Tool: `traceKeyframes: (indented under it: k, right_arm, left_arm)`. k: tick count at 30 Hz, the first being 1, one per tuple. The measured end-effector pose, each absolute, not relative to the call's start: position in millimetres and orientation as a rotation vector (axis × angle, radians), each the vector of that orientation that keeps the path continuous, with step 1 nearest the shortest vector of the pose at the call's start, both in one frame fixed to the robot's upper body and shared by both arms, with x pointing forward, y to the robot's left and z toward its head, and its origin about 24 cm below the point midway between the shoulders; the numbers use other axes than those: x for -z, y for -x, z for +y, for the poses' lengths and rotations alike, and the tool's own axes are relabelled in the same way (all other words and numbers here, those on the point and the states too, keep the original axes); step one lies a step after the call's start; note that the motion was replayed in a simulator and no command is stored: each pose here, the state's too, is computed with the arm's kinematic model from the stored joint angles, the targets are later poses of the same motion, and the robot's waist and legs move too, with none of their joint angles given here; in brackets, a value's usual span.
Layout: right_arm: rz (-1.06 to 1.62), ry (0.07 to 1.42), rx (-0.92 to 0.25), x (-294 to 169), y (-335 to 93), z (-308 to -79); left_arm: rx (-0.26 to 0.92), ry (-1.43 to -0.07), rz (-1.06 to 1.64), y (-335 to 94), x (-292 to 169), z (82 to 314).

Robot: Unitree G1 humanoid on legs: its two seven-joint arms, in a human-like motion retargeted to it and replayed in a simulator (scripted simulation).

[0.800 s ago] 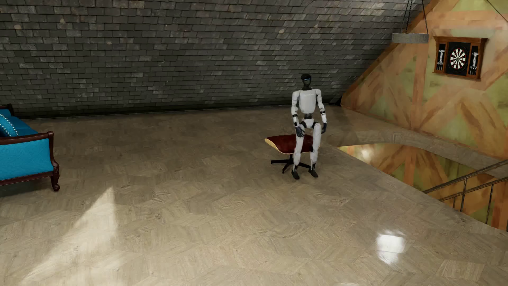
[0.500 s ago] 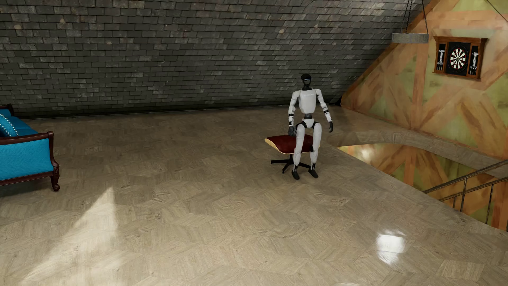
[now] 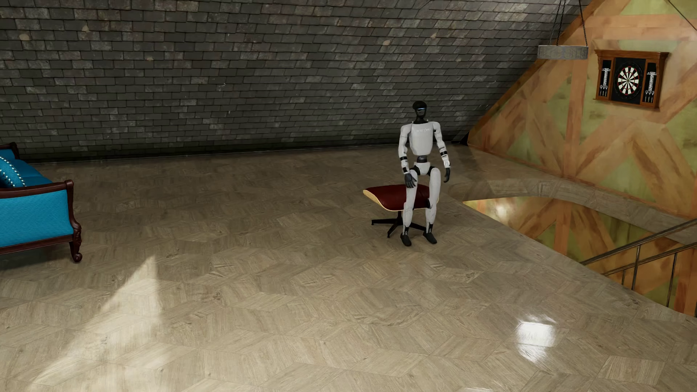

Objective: Sit down on the chair

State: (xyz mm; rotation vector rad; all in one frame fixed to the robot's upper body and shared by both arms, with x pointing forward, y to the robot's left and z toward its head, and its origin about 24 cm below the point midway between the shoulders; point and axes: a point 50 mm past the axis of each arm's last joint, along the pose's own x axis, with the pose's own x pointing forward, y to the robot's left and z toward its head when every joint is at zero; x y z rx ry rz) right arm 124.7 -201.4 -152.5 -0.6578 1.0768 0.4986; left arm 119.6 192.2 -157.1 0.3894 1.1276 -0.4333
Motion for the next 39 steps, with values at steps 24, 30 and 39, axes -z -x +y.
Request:
traceKeyframes:
  k: [24,30,39]
  right_arm:
    - [-0.545,1.506,-0.866,-99.7,-332.9,-77.2]
    - [-0.979,1.348,-0.757,-180.3,-298.9,-78.5]
    - [-0.959,1.302,-0.639,-191.9,-294.5,-98.3]
  left_arm:
    - [0.754,-1.095,-0.561,-323.7,-140.3,94.7]
    - [0.642,-0.933,-0.948,-283.6,-223.8,102.9]
    - [0.598,-0.895,-0.98,-272.0,-233.1,111.5]
